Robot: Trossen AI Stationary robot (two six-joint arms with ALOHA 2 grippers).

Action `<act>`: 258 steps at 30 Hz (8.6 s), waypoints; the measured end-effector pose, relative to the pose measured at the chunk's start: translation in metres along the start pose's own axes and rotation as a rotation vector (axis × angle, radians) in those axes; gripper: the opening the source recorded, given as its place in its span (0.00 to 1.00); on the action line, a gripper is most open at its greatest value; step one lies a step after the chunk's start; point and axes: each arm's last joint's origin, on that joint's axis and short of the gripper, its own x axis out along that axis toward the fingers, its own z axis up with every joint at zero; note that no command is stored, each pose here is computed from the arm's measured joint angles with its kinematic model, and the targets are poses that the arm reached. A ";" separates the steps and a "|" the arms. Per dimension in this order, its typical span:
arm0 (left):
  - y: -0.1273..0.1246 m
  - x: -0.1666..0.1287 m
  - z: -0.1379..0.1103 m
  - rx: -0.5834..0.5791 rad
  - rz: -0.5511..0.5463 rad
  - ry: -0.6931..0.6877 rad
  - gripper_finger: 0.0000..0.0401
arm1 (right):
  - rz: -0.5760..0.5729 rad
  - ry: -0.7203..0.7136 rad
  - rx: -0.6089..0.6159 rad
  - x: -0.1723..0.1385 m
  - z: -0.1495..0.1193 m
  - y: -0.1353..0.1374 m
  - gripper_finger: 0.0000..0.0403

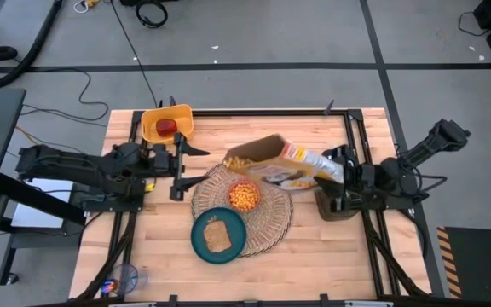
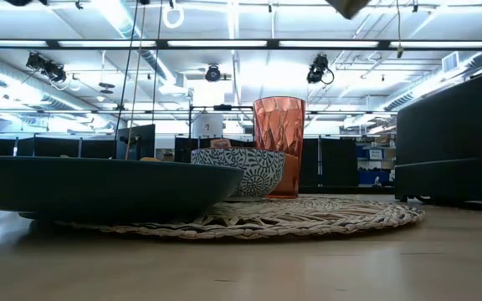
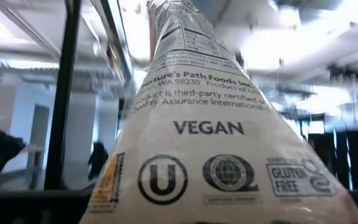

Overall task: Arrange a breakfast setting
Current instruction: Pour the cereal from the cereal box into the red bowl, then put the violet spoon on the placemat to the right of the red bowl

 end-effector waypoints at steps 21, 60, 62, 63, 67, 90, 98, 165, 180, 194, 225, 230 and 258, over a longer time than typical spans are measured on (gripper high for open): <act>0.071 0.111 -0.034 -0.040 -0.038 -0.227 0.79 | 0.021 -0.245 -0.038 0.040 -0.044 -0.077 0.46; 0.137 0.108 0.028 -0.100 0.040 -0.300 0.24 | -0.238 -0.045 -0.159 0.038 -0.050 -0.101 0.90; 0.148 0.094 0.042 -0.042 0.096 -0.320 0.24 | -0.309 0.030 -0.195 0.034 -0.049 -0.107 0.95; 0.154 0.087 0.047 -0.008 0.131 -0.310 0.24 | -0.327 0.055 -0.202 0.033 -0.048 -0.109 0.97; 0.176 0.066 0.049 0.081 0.312 -0.159 0.24 | -0.345 0.188 -0.184 0.025 -0.049 -0.112 0.99; 0.218 0.082 -0.164 -0.130 0.524 0.444 0.23 | -0.195 0.379 -0.039 0.026 -0.074 -0.069 0.95; 0.191 0.092 -0.159 -0.170 0.453 0.511 0.23 | -0.201 0.414 -0.039 0.024 -0.077 -0.067 0.95; -0.094 -0.035 0.044 -0.252 -0.718 0.713 0.47 | -0.087 0.547 0.045 0.054 -0.060 -0.021 0.95; -0.135 -0.075 0.051 -0.670 -0.616 1.185 0.45 | -0.135 0.648 -0.119 0.126 -0.066 0.020 0.95; -0.162 -0.109 0.032 -0.665 -0.207 1.629 0.45 | -0.174 0.672 -0.186 0.142 -0.081 0.006 0.95; -0.219 -0.119 -0.007 -0.403 -0.188 1.732 0.32 | -0.078 0.691 -0.175 0.136 -0.082 0.023 0.93; -0.216 -0.110 -0.011 -0.430 -0.138 1.720 0.16 | -0.064 0.689 -0.171 0.134 -0.081 0.029 0.93; -0.142 -0.100 0.005 -0.435 0.263 1.669 0.04 | -0.078 0.702 -0.226 0.100 -0.061 0.091 0.93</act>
